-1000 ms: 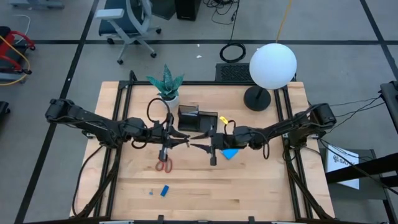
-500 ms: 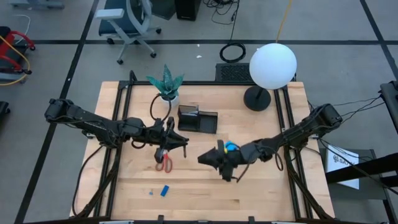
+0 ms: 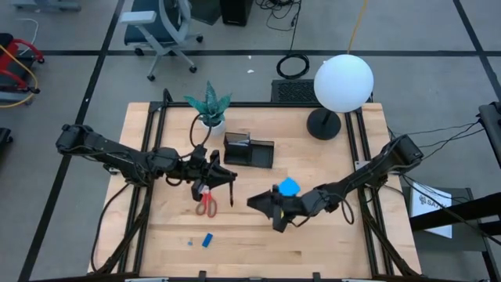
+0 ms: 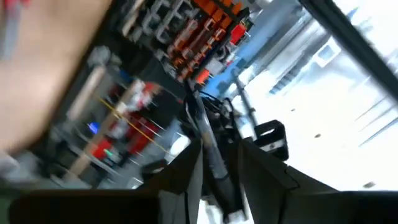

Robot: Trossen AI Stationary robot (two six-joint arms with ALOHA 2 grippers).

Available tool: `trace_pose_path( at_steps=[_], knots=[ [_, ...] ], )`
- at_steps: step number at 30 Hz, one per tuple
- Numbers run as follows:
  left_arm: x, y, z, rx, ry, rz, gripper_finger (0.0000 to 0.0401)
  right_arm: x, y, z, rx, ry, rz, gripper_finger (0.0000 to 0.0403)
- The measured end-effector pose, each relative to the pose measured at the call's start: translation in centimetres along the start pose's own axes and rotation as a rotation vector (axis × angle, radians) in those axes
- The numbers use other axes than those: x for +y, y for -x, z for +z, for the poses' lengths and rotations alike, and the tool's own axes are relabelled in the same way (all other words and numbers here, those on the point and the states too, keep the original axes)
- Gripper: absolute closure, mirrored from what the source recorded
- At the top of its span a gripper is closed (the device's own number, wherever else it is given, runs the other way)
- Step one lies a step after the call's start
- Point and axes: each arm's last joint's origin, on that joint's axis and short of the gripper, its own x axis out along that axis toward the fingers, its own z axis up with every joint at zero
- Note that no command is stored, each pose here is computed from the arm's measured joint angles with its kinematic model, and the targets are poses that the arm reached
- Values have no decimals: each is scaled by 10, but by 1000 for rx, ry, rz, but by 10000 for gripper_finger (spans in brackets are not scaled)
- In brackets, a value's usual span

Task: Pick and place office supplies into organizer
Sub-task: Put the black pen into the black desk organizer

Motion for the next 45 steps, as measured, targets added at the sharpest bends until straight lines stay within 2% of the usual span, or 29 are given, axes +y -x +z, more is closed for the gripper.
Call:
trace_pose_path(
  at_steps=[2, 4, 15, 32, 45],
  knots=[
    [2, -2, -3, 5, 12, 5, 364, 4, -4, 2, 18, 111, -9, 305],
    [3, -5, -6, 5, 20, 5, 364, 8, -7, 4, 22, 168, -6, 305],
    [11, -20, -22, -10, 55, -39, 364, 17, -22, -1, 38, 195, 31, 313],
    [8, -28, -16, 21, -8, -23, 364, 17, -21, 0, 11, 197, 26, 314],
    [11, -28, -15, 9, -24, 11, 364, 6, -16, 9, -5, 177, -13, 314]
  ],
)
